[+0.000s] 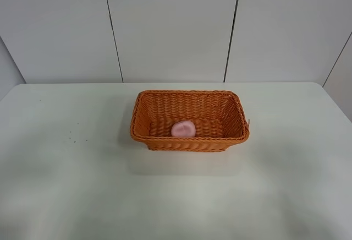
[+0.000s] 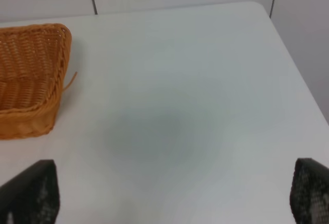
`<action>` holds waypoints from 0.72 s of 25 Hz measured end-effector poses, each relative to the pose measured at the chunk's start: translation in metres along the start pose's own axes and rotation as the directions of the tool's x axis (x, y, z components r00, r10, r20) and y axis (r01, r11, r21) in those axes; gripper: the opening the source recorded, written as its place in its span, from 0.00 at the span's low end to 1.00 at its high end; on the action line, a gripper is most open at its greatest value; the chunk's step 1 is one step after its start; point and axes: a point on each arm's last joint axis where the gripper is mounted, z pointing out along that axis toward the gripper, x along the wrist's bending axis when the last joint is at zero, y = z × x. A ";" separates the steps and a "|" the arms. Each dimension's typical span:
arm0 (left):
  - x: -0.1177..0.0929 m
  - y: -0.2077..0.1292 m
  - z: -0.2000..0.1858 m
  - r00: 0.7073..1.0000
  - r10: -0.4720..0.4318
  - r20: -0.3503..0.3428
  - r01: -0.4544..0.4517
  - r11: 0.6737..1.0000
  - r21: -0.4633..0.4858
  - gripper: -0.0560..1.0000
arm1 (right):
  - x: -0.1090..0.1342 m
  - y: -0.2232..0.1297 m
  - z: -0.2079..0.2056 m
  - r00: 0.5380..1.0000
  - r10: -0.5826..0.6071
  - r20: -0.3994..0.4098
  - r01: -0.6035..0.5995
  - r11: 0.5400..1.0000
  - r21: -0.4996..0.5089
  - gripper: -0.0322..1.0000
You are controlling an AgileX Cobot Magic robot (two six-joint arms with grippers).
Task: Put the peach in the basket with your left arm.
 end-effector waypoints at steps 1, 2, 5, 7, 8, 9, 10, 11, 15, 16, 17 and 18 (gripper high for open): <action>0.000 -0.004 -0.003 1.000 0.001 -0.001 -0.001 0.999 -0.041 0.86 | 0.000 0.000 0.000 1.000 0.000 0.000 0.000 1.000 0.000 0.70; -0.001 -0.008 -0.007 1.000 0.001 0.002 -0.001 0.997 -0.081 0.86 | 0.000 0.000 0.000 1.000 0.000 0.000 0.000 1.000 0.000 0.70; -0.002 -0.018 -0.015 1.000 0.004 0.003 -0.003 0.984 -0.181 0.86 | 0.000 0.000 0.000 1.000 0.000 0.000 0.000 1.000 0.000 0.70; -0.002 -0.024 -0.020 1.000 0.006 0.001 -0.006 0.972 -0.236 0.86 | 0.000 0.000 0.000 1.000 0.000 0.000 0.000 1.000 0.000 0.70; -0.002 -0.027 -0.022 1.000 0.007 0.000 -0.007 0.965 -0.263 0.86 | 0.000 0.000 0.000 1.000 0.000 0.000 0.000 1.000 0.000 0.70; -0.003 -0.030 -0.025 1.000 0.008 -0.001 -0.008 0.957 -0.291 0.86 | 0.000 0.000 0.000 1.000 0.000 0.000 0.000 1.000 0.000 0.70; -0.003 -0.033 -0.026 1.000 0.009 -0.002 -0.009 0.951 -0.308 0.86 | 0.000 0.000 0.000 1.000 0.000 0.000 0.000 1.000 0.000 0.70; -0.003 -0.034 -0.027 1.000 0.010 -0.002 -0.010 0.947 -0.321 0.86 | 0.000 0.000 0.000 1.000 0.000 0.000 0.000 1.000 0.000 0.70; -0.003 -0.035 -0.028 1.000 0.010 -0.003 -0.011 0.945 -0.328 0.86 | 0.000 0.000 0.000 1.000 0.000 0.000 0.000 1.000 0.000 0.70; -0.003 -0.035 -0.028 1.000 0.010 -0.003 -0.011 0.945 -0.328 0.86 | 0.000 0.000 0.000 1.000 0.000 0.000 0.000 1.000 0.000 0.70; -0.003 -0.035 -0.028 1.000 0.010 -0.002 -0.010 0.945 -0.328 0.86 | 0.000 0.000 0.000 1.000 0.000 0.000 0.000 1.000 0.000 0.70; -0.003 -0.035 -0.028 1.000 0.010 -0.002 -0.010 0.945 -0.328 0.86 | 0.000 0.000 0.000 1.000 0.000 0.000 0.000 1.000 0.000 0.70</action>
